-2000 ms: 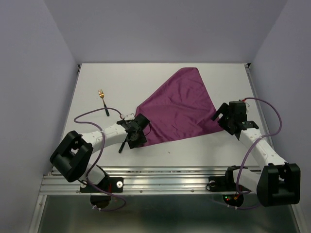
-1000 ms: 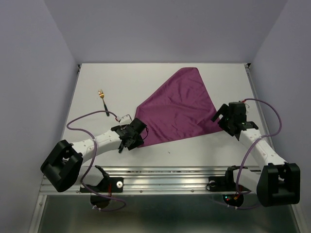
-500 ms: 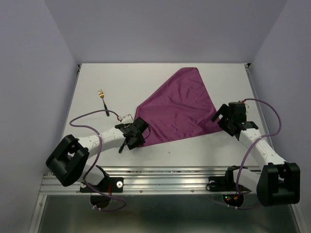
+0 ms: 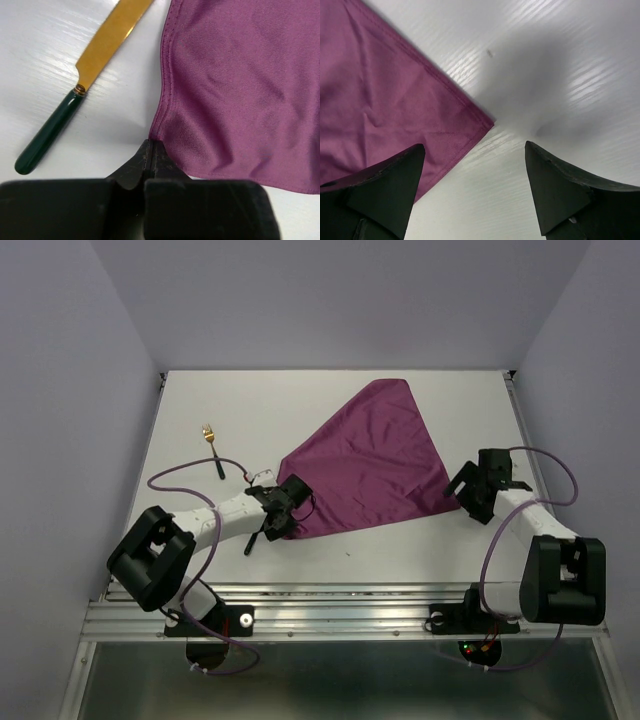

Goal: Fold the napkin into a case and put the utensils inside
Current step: Pick up the crumpled napkin from the center of the board.

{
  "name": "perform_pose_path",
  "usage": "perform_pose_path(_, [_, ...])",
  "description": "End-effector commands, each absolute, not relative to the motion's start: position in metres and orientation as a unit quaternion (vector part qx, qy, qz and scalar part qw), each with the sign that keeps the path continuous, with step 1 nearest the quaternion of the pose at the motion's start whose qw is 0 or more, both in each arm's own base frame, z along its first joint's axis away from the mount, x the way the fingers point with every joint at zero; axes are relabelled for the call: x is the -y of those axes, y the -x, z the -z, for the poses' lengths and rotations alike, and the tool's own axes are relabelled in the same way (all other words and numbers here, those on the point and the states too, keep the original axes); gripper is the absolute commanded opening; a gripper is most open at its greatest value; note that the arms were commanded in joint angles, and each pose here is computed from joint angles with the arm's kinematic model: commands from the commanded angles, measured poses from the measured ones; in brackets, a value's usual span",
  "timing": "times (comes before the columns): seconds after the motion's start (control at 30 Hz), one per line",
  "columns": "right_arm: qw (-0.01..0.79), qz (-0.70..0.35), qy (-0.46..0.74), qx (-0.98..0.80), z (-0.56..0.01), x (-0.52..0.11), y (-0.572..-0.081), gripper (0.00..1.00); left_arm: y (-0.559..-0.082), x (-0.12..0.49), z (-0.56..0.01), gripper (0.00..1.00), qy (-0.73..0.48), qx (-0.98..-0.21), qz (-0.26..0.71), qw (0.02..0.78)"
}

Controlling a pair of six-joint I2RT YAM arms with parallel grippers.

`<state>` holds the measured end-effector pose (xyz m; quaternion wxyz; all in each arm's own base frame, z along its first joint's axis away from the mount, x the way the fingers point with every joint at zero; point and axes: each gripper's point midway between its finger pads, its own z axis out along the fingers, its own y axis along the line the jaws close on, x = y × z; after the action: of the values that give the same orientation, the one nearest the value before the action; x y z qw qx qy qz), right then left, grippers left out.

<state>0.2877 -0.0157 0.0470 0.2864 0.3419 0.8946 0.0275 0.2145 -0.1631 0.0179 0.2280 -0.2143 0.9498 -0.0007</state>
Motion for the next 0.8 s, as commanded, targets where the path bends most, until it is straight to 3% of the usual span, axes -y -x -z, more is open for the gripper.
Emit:
perform_pose_path(0.0, [0.275,-0.056,-0.321,-0.904,-0.047,0.005,-0.298,0.86,-0.228,0.152,-0.042,0.0,0.205,-0.945,-0.021,0.256])
perform_pose_path(0.17, [0.267,-0.063,-0.313,-0.909,-0.036,0.001,-0.299,0.84,-0.24,0.16,-0.065,0.0,0.197,-0.941,0.006,0.277])
perform_pose_path(0.3, [0.26,-0.064,-0.315,-0.91,-0.026,0.0,-0.299,0.75,-0.244,0.161,-0.075,0.0,0.195,-0.938,0.016,0.286])
perform_pose_path(0.5, [0.249,-0.096,-0.311,-0.912,-0.019,-0.011,-0.307,0.55,-0.25,0.161,-0.077,0.0,0.192,-0.938,0.022,0.287])
perform_pose_path(0.57, [0.254,-0.099,-0.312,-0.91,-0.02,-0.011,-0.308,0.45,-0.251,0.162,-0.079,0.0,0.189,-0.939,0.024,0.287])
perform_pose_path(0.6, [0.256,-0.098,-0.312,-0.91,-0.021,-0.011,-0.308,0.36,-0.252,0.163,-0.079,0.0,0.188,-0.938,0.025,0.289])
perform_pose_path(0.77, [0.265,-0.099,-0.316,-0.905,-0.026,-0.01,-0.309,0.12,-0.255,0.166,-0.083,0.0,0.184,-0.938,0.028,0.292])
